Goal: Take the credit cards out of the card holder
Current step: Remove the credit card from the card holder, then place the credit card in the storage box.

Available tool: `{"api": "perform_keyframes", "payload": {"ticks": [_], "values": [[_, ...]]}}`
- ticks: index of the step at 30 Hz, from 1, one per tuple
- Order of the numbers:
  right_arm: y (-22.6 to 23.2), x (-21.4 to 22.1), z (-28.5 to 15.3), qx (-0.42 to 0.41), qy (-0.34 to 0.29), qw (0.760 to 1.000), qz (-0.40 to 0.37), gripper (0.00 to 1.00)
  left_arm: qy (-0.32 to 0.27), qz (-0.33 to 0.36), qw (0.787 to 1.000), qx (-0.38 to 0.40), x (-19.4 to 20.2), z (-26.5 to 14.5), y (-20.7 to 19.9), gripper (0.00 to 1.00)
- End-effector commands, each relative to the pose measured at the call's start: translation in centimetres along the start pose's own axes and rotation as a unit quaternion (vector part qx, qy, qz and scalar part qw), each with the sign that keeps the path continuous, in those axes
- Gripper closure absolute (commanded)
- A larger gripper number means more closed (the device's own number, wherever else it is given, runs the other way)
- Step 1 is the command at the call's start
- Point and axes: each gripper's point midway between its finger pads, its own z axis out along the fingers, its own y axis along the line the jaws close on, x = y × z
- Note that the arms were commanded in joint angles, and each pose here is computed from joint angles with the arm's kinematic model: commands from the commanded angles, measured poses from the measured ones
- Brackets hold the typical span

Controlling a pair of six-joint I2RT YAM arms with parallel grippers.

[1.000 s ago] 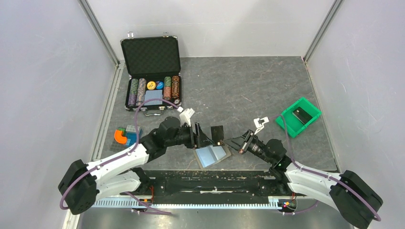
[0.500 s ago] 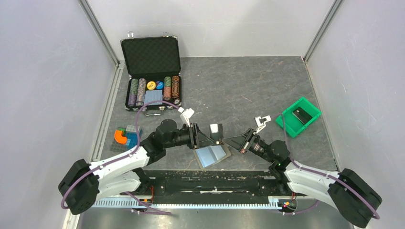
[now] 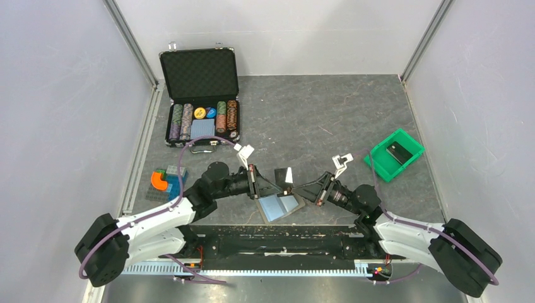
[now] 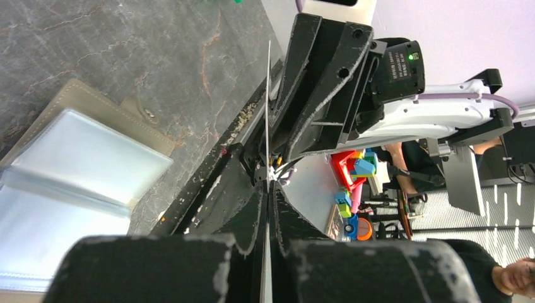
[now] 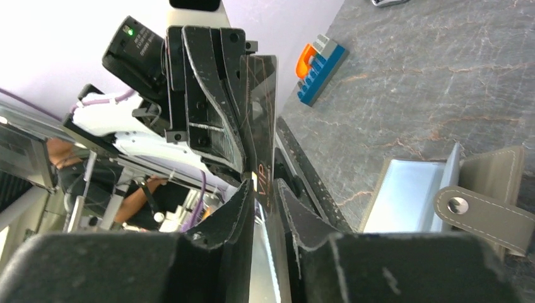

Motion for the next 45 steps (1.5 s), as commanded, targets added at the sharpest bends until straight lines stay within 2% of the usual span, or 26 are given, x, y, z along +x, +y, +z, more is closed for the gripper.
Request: {"api": "perform_keyframes", "payload": {"ticks": [1,8,12,19,26,30,45], "values": [[-2.5,2.5,-1.5,0.028,0.046,0.997,-0.060,0.77,0.002,-0.003,1.000,0.011,0.3,-0.5,-0.5,0.98],[-2.8,1.2,-0.6,0.060,0.085,0.980,-0.169,0.58,0.050,0.025,0.998,-0.003,1.7,-1.6,-0.6,0.98],[-1.8,0.9,-0.5,0.055,0.125,0.966,-0.217,0.52,0.088,0.045,0.995,-0.026,3.1,-2.6,0.3,0.98],[1.0,1.8,-0.7,-0.004,0.191,0.952,-0.239,0.51,0.121,0.061,0.990,-0.026,4.6,-3.6,0.6,0.98],[3.8,2.0,-0.5,-0.057,0.217,0.946,-0.233,0.45,0.167,0.054,0.984,-0.009,5.6,-3.4,0.2,0.98],[4.0,1.6,-0.1,-0.053,0.225,0.944,-0.236,0.43,0.174,0.069,0.982,-0.013,5.6,-3.9,0.0,0.98],[3.9,1.7,1.5,-0.065,0.275,0.936,-0.210,0.45,0.200,0.114,0.973,0.011,5.9,-4.8,-1.1,0.98]]}}
